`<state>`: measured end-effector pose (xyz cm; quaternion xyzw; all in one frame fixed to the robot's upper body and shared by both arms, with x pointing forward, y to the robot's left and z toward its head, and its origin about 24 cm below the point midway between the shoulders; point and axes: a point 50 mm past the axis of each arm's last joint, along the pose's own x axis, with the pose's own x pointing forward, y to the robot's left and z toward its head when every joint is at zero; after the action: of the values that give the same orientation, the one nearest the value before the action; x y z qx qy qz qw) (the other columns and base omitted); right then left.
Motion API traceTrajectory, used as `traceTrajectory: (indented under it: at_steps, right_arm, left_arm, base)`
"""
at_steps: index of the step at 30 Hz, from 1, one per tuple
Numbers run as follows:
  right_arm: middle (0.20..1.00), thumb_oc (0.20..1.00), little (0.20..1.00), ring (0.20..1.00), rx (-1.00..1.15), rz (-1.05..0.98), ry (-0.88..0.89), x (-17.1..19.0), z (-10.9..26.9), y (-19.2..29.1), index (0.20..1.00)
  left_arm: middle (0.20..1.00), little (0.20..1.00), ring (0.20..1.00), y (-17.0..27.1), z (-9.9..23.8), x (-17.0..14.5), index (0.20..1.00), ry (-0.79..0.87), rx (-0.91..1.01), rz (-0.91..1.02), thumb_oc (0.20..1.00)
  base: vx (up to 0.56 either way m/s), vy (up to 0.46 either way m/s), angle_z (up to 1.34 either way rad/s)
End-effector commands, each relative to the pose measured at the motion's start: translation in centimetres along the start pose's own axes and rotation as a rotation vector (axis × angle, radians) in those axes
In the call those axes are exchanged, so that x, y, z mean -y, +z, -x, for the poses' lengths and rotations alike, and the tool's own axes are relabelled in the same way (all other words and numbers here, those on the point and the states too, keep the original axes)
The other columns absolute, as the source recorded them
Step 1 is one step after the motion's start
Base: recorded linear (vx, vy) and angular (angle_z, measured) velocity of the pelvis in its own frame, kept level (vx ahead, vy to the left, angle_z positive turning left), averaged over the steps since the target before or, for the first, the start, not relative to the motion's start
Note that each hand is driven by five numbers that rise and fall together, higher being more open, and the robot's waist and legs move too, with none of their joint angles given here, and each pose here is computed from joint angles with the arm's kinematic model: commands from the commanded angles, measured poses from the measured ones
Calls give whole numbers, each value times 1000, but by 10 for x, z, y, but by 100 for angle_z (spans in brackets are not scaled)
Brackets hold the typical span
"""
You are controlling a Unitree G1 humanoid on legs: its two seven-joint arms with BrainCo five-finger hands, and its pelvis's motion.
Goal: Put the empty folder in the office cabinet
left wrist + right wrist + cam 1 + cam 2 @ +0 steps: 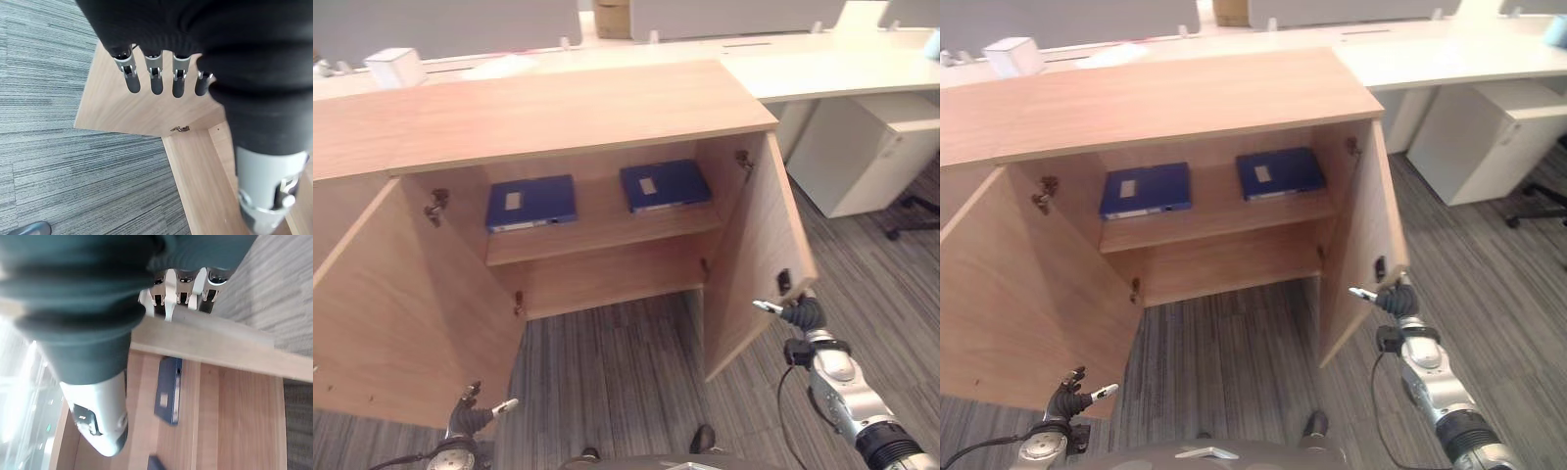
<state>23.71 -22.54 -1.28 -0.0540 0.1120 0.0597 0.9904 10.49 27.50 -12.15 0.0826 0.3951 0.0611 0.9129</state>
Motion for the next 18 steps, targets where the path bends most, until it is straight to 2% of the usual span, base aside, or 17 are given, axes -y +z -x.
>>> traceTrajectory:
  at_steps: [1, 2, 5, 9, 15, 18]
  right_arm:
    - [1000, 1000, 1000, 1000, 244, 76, 140, -26, -31, 55, 1000]
    - [1000, 1000, 1000, 1000, 244, 76, 140, -26, -31, 55, 1000]
    - [1000, 1000, 1000, 1000, 307, 84, 246, -59, -45, 74, 1000]
    - [1000, 1000, 1000, 1000, 328, 80, 250, -67, -50, 79, 1000]
    - [1000, 1000, 1000, 1000, 273, 37, 98, -57, -69, 75, 1000]
    - [1000, 1000, 1000, 1000, 202, 18, 44, -51, -72, 60, 1000]
  left_arm:
    - [1000, 1000, 1000, 24, -3, -14, 1000, 48, 107, -56, 1000]
    - [1000, 1000, 1000, 24, -3, -14, 1000, 48, 107, -56, 1000]
    - [1000, 1000, 1000, 30, 1, -25, 1000, 114, 143, -100, 1000]
    - [1000, 1000, 1000, 38, 4, -37, 1000, 184, 176, -141, 1000]
    - [1000, 1000, 1000, 58, 8, -48, 1000, 304, 278, -135, 1000]
    - [1000, 1000, 1000, 64, 14, -63, 1000, 399, 320, -117, 1000]
  base:
    - [-44, 56, 15]
    - [-72, 102, 30]
    - [-79, 60, 51]
    - [-33, -36, 81]
    - [57, -125, 113]
    - [105, -96, 38]
